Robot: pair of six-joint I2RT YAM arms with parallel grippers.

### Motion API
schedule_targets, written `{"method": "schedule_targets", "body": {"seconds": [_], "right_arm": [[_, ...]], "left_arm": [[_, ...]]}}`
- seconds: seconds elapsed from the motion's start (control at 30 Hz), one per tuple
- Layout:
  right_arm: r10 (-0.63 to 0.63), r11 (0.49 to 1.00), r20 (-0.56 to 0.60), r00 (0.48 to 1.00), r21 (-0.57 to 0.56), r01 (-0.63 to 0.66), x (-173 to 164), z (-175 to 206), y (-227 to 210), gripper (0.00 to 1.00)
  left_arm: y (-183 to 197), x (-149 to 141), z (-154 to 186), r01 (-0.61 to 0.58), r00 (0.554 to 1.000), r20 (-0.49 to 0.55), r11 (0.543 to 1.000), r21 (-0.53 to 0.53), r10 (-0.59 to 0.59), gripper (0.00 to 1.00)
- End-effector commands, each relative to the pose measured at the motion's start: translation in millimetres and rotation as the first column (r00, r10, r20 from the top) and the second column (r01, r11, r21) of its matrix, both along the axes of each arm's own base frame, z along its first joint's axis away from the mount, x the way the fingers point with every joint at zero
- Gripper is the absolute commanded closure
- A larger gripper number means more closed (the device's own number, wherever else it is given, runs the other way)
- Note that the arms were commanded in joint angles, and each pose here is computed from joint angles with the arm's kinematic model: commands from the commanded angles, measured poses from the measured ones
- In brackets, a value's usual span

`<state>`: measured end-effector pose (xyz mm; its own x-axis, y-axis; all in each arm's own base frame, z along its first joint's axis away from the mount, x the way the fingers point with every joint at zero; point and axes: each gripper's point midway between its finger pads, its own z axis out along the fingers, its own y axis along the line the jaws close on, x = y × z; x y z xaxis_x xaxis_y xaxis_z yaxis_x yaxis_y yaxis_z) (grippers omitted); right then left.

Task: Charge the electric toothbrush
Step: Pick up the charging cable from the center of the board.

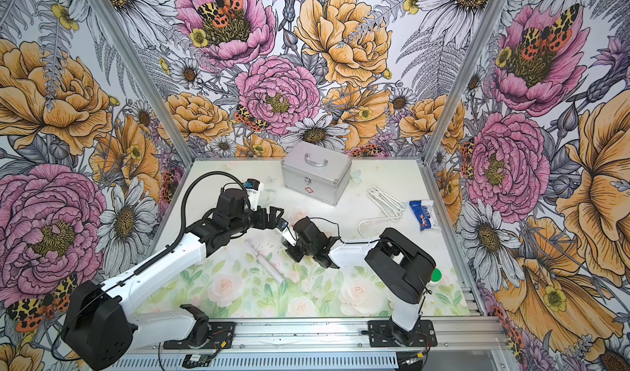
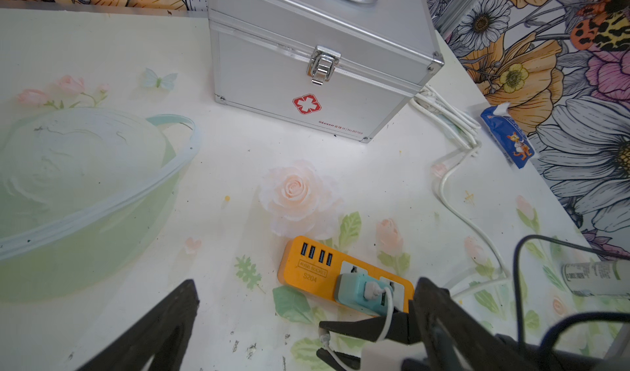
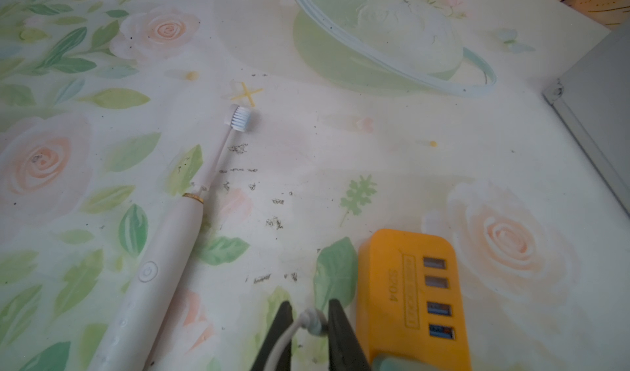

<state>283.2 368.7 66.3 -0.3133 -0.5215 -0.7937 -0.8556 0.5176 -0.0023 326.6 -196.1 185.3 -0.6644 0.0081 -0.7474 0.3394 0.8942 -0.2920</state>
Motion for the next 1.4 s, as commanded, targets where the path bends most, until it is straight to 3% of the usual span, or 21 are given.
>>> {"method": "schedule_targets", "body": {"seconds": [0.0, 0.23, 0.5, 0.67, 0.87, 1.0, 1.1, 1.37], "right_arm": [[0.002, 0.998, 0.046, 0.999, 0.067, -0.005, 14, 21, 16, 0.84], [0.000, 0.996, 0.034, 0.999, 0.090, -0.003, 14, 26, 17, 1.00], [0.007, 0.987, -0.011, 1.000, 0.161, -0.005, 6, 38, 9, 1.00], [0.014, 0.974, -0.040, 0.999, 0.225, -0.005, -2, 55, -3, 1.00], [0.035, 0.966, -0.105, 0.994, 0.260, -0.006, -11, 64, -18, 1.00], [0.037, 0.968, -0.151, 0.988, 0.249, 0.002, -16, 56, -24, 1.00], [0.041, 0.970, -0.189, 0.981, 0.244, 0.006, -20, 46, -27, 1.00], [0.059, 0.973, -0.239, 0.969, 0.233, -0.001, -28, 30, -30, 1.00]], "left_arm": [[-3, -2, -8, 0.027, 0.999, -0.019, 1.000, -0.002, -0.027, 0.01], [-4, -2, -9, 0.032, 0.999, -0.017, 0.999, -0.004, -0.032, 0.01], [-6, -1, -9, 0.037, 0.999, -0.009, 0.999, -0.021, -0.037, 0.01], [-16, -7, -1, 0.103, 0.994, 0.051, 0.993, -0.058, -0.100, 0.01], [-37, -23, 0, 0.262, 0.962, 0.090, 0.965, -0.016, -0.259, 0.01], [-50, -34, -2, 0.339, 0.934, 0.092, 0.937, 0.088, -0.346, 0.01], [-53, -38, -1, 0.345, 0.924, 0.118, 0.926, 0.153, -0.364, 0.01], [-51, -49, 7, 0.342, 0.920, 0.161, 0.932, 0.118, -0.358, 0.01]]}}
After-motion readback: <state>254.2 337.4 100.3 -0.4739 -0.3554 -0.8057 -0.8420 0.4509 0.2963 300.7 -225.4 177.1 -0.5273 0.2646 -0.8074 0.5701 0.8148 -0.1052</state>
